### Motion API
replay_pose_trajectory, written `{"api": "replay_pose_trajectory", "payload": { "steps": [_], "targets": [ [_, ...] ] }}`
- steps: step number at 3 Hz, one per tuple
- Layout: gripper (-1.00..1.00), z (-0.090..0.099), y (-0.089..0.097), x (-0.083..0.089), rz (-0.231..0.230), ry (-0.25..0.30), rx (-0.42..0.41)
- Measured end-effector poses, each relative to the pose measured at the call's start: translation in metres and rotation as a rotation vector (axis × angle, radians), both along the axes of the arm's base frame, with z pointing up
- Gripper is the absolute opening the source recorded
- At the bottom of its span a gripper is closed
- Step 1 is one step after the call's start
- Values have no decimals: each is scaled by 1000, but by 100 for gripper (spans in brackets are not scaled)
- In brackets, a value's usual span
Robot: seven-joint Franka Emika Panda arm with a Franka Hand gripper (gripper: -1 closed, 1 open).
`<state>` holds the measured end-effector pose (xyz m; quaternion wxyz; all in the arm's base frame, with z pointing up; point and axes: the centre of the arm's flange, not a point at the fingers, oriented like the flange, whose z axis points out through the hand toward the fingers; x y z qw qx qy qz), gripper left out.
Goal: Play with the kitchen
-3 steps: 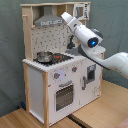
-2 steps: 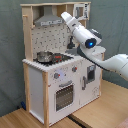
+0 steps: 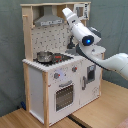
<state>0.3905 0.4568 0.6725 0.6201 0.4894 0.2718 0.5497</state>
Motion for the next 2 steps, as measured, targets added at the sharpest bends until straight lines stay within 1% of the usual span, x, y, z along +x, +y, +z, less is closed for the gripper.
{"api": "replay_pose_trajectory", "payload": {
  "steps": [1, 2],
  "targets": [
    [100, 7, -4, 3, -24, -18, 87],
    [100, 8, -13, 14, -58, -43, 177]
  ]
}}
